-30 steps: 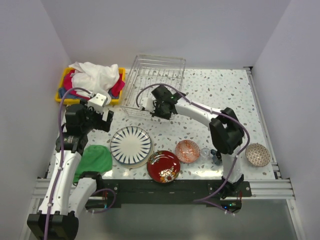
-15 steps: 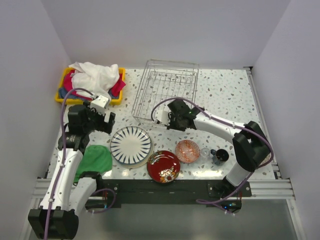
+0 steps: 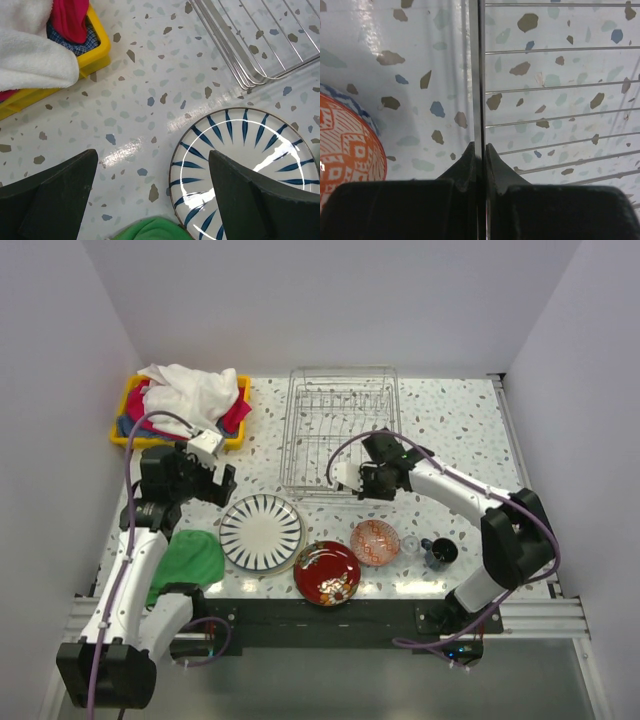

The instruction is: Load the mixed dishes into the dish rack

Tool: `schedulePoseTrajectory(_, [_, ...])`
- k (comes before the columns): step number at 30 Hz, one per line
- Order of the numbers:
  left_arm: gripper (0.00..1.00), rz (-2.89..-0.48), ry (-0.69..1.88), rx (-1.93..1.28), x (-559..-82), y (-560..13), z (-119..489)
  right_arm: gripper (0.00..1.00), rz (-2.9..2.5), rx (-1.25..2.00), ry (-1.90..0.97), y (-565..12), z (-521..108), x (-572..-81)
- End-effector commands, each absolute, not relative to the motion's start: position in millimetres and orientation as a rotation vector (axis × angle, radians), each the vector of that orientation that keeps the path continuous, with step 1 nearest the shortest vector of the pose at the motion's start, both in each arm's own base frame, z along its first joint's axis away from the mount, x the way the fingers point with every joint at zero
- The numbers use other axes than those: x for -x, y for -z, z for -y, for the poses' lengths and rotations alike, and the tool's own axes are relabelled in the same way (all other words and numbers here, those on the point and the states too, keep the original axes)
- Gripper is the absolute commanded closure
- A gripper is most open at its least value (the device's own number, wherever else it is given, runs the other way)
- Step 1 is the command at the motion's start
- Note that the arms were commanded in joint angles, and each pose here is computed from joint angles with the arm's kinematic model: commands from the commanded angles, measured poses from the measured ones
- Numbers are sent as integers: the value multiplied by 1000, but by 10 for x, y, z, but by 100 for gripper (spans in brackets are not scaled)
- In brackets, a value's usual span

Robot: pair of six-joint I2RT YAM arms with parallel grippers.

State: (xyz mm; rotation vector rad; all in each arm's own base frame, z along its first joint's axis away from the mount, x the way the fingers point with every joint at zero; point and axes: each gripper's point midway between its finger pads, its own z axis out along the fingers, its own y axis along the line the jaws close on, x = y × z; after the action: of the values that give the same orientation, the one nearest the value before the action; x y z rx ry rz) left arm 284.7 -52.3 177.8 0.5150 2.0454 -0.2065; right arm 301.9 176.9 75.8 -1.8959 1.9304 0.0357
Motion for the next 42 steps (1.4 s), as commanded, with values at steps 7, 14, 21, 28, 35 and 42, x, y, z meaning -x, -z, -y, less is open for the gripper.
schedulePoseTrajectory(7, [2,-2038,271,-568,-3012,-1738,618,100,-1910,1925,37,-919,-1398,-2885])
schedulePoseTrajectory(14, [2,-2070,272,-580,-3048,-1620,606,100,-1899,1966,-10,-840,-1322,-2643])
schedulePoseTrajectory(21, [2,-2088,283,-582,-3062,-1584,613,50,-1974,1889,23,-757,-1188,-2759])
schedulePoseTrajectory(28, [2,-1979,382,-622,-3140,-2033,863,26,-1980,1775,7,-1325,-1142,-2643])
schedulePoseTrajectory(35, [2,-1895,430,-768,-3230,-2342,1313,26,-2126,1581,116,-1644,-689,-2159])
schedulePoseTrajectory(42, [4,-1869,554,-863,-3212,-2234,1792,29,-2269,1642,-46,-1303,-538,-1502])
